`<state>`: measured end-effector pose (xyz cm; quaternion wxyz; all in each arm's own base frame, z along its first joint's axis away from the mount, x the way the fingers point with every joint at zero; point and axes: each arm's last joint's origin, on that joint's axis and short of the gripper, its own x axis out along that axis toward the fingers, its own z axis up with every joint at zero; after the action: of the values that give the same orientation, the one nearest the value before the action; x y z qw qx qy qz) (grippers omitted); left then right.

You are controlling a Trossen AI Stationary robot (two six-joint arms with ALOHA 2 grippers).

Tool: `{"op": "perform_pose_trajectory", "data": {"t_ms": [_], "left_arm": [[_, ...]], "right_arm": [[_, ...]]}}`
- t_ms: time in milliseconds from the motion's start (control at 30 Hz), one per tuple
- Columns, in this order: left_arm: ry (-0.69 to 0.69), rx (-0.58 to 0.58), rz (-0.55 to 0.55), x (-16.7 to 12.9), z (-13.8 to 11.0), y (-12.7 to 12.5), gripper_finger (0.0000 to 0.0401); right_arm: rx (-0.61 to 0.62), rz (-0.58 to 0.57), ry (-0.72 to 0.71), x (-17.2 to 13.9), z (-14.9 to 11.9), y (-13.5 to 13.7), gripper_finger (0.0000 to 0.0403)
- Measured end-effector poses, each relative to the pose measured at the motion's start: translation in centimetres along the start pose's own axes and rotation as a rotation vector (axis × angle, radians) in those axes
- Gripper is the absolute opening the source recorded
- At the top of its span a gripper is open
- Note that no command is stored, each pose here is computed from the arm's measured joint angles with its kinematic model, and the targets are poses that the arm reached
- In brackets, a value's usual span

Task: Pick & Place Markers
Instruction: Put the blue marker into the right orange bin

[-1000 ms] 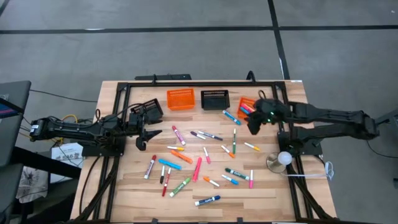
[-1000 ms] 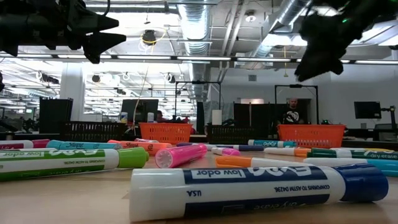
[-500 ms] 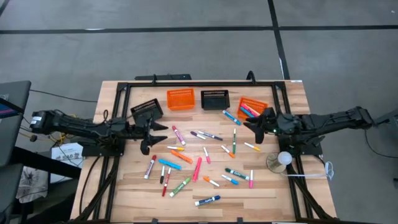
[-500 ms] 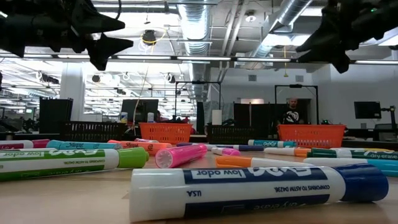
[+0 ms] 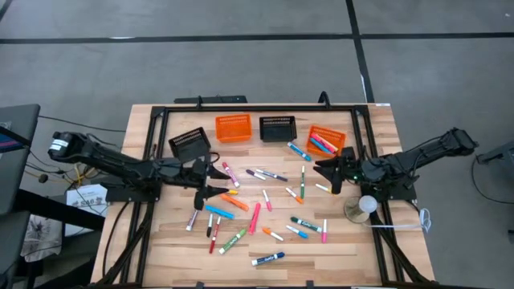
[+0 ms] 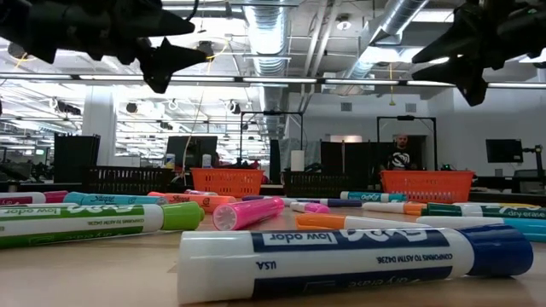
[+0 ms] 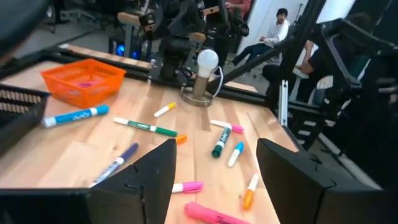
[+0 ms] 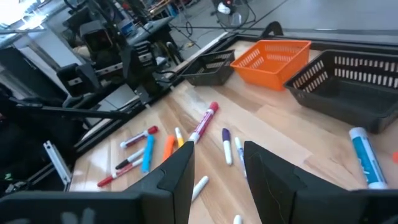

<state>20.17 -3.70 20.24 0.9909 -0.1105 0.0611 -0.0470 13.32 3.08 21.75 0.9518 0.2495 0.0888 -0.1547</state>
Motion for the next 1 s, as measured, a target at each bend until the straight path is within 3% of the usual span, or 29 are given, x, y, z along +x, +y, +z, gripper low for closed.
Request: {"op": "perform_pose_trajectory", "data": {"t_ms": [300,600,800,1000], "left_arm": [[0.022,-0.118,0.127,2.5,-0.1,-0.7,0.0222],[0.019,-0.109,0.151,2.7,-0.3,-0.4,0.0222],[-0.097,-0.436,0.266,2.7,0.4,0.9,0.0222],[-0.088,-0.572,0.175,3.3,1.1,0.1,0.0222]], "right_arm": [[-0.001,0.000,-0.001,0.0,0.0,0.0,0.0129],[-0.030,0.000,0.000,0.0,0.0,0.0,0.0129],[-0.031,0.004,0.006,0.0,0.0,0.0,0.0129],[-0.024,0.004,0.005,0.0,0.0,0.0,0.0129]]}}
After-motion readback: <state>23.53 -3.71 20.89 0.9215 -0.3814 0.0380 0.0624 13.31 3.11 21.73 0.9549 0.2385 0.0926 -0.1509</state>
